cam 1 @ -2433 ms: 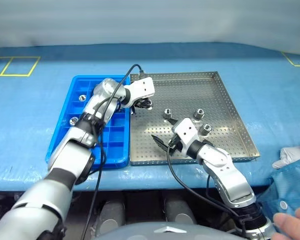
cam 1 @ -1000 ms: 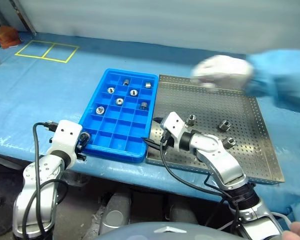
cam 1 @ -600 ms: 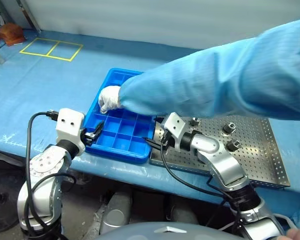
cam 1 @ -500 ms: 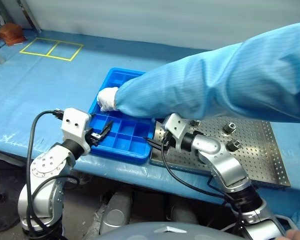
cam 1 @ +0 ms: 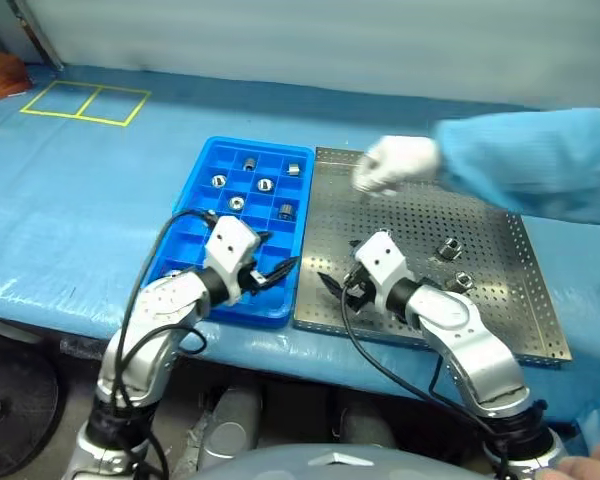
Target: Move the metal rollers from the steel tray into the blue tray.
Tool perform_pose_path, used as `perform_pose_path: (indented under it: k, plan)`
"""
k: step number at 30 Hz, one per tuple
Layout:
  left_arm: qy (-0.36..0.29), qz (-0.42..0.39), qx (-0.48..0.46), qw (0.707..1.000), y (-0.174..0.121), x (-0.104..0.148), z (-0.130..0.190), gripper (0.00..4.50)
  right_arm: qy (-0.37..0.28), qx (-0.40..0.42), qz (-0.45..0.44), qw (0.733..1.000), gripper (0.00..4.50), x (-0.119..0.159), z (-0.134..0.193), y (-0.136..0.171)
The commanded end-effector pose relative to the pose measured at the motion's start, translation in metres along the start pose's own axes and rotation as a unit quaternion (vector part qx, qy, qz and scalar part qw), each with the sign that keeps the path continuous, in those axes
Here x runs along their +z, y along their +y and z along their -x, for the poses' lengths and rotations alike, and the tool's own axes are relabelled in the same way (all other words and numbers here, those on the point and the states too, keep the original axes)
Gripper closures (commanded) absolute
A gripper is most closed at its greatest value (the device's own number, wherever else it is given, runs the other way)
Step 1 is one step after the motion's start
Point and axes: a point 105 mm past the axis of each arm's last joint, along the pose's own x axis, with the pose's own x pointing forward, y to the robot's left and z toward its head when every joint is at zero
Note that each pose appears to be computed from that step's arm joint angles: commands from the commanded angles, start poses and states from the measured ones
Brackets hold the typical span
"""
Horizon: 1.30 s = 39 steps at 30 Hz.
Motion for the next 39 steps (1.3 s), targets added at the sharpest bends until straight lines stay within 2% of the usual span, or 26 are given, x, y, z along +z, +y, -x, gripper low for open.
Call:
perform_pose_path:
  k: [1,10,18,27,32,35,39]
  plan:
    - [-0.011,-0.033,-0.028,0.999,-0.006,0.007,-0.019,1.09,-0.003,-0.034,0.006,0.999,0.00,0.007,0.012,-0.008]
    - [0.007,-0.073,-0.085,0.994,-0.015,0.006,-0.052,1.09,0.048,-0.100,-0.008,0.994,0.00,-0.010,0.031,-0.021]
    - [0.027,-0.111,-0.127,0.985,-0.025,0.001,-0.074,1.09,0.065,-0.120,-0.016,0.991,0.00,-0.016,0.043,-0.025]
    - [0.023,-0.127,-0.119,0.984,-0.027,0.006,-0.108,1.09,0.067,-0.135,-0.015,0.988,0.00,-0.016,0.048,-0.029]
    - [0.041,-0.129,-0.221,0.966,-0.056,-0.003,-0.104,1.09,0.057,-0.164,-0.020,0.985,0.00,-0.011,0.056,-0.035]
    - [0.054,-0.134,-0.254,0.957,-0.062,-0.010,-0.099,1.09,0.050,-0.199,-0.027,0.978,0.00,-0.007,0.061,-0.045]
    - [0.071,-0.137,-0.286,0.946,-0.070,-0.019,-0.095,1.09,0.061,-0.205,-0.025,0.976,0.00,-0.008,0.063,-0.045]
